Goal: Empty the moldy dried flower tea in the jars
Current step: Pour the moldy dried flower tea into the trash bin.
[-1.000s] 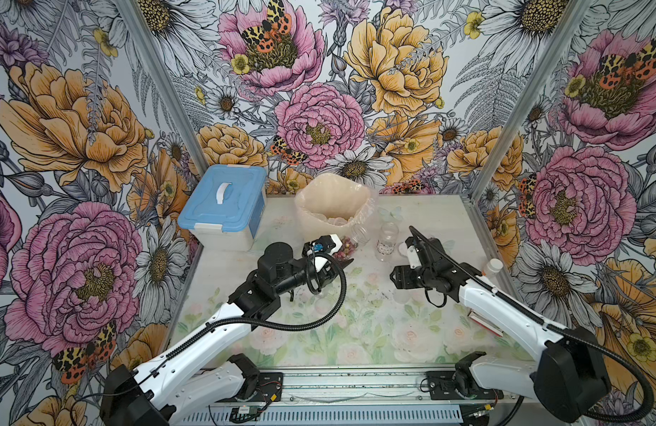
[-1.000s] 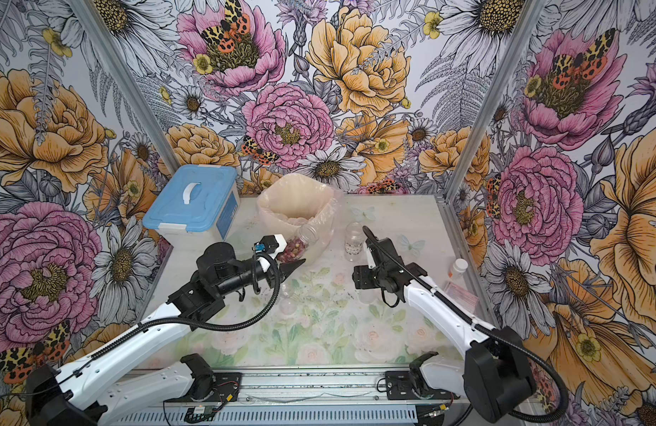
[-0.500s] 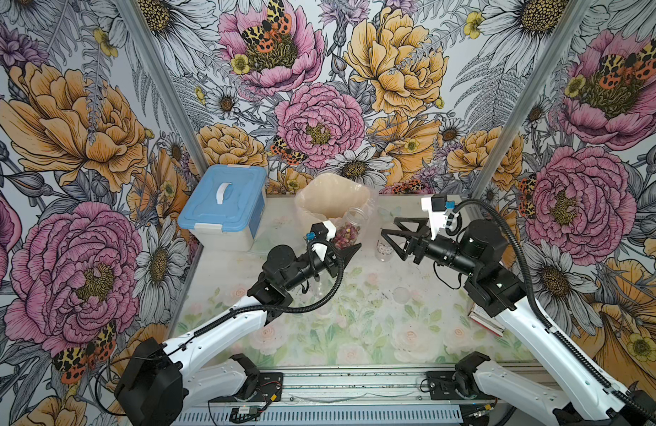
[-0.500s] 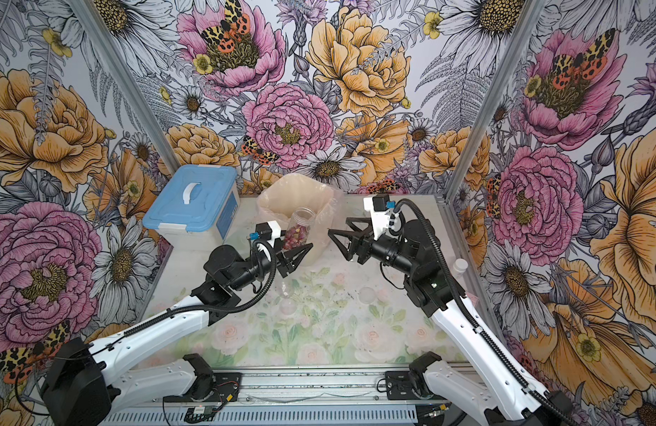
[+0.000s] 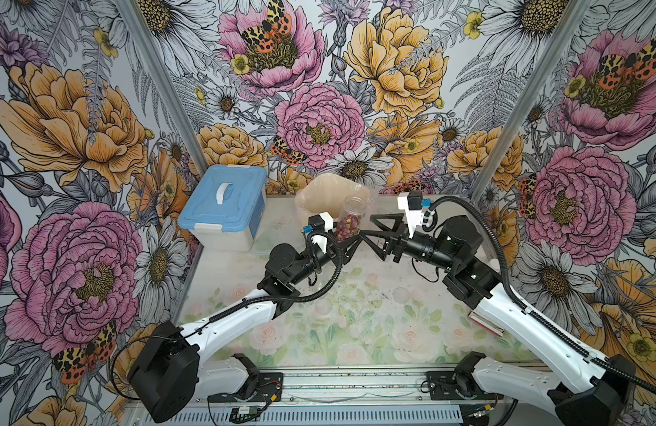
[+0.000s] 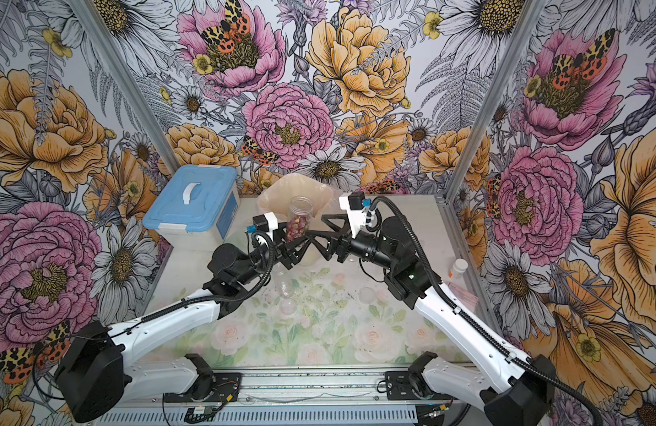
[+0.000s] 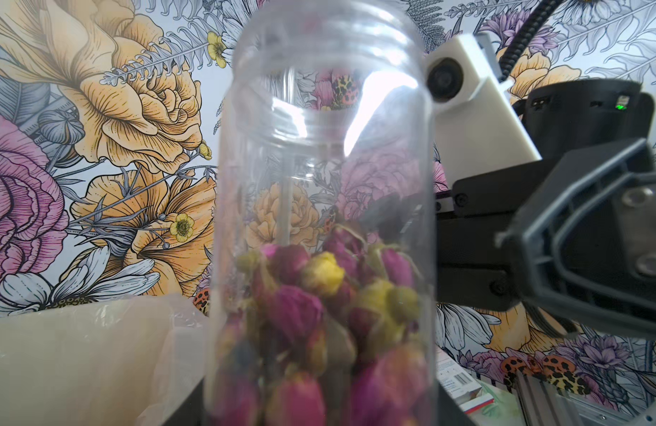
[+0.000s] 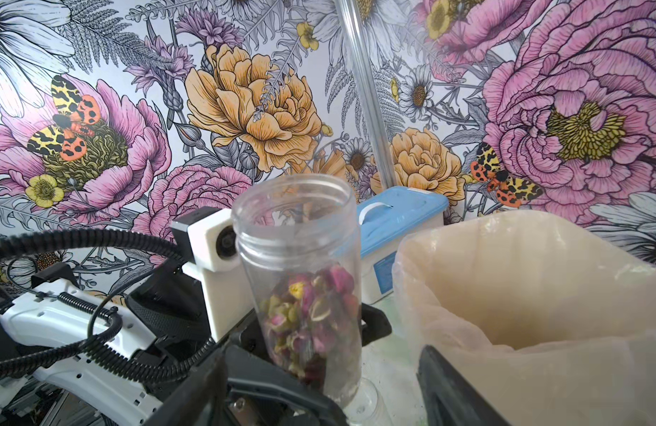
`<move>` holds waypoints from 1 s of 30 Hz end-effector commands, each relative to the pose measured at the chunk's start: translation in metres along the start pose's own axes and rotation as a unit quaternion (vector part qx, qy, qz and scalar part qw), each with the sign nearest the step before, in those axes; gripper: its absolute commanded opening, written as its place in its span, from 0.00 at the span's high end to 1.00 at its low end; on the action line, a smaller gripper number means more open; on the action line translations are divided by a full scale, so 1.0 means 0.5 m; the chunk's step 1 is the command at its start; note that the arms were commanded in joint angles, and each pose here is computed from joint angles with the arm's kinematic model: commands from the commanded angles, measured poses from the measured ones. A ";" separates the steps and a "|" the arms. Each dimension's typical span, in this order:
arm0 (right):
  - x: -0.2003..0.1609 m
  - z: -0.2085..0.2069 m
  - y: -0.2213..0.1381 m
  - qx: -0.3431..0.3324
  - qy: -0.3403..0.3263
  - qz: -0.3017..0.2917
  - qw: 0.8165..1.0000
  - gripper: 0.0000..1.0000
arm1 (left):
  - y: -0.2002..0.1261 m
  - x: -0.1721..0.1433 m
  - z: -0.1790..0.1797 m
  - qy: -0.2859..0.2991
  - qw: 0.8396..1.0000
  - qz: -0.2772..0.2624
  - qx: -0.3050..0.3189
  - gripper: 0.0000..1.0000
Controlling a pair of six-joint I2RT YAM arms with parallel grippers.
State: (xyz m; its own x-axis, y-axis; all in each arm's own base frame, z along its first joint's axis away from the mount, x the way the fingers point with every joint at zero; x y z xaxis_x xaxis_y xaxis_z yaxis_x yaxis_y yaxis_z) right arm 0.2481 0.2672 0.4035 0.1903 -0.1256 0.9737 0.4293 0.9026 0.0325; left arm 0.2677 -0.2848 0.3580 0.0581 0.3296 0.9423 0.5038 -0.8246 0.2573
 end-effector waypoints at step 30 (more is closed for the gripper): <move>0.010 0.028 0.117 0.020 -0.034 -0.006 0.999 0.61 | 0.017 0.018 -0.003 -0.010 1.000 -0.026 -0.005 0.57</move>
State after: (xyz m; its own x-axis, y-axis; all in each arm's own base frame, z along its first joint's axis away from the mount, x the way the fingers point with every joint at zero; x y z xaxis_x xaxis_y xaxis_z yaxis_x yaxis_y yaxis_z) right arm 0.2669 0.3151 0.4035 0.1624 -0.0972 0.9819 0.4182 0.9081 0.0207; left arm 0.2708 -0.2851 0.3651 0.0357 0.3752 0.9262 0.5029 -0.8077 0.3078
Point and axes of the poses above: each gripper's point midway between its finger pads, its own y axis out along the fingers, its own z axis along the line the jaws close on, x = y × z, the point moved 2 cm from there along -y, back along the fingers, and after that the axes turned 6 degrees about -y, right-handed, at the moved point
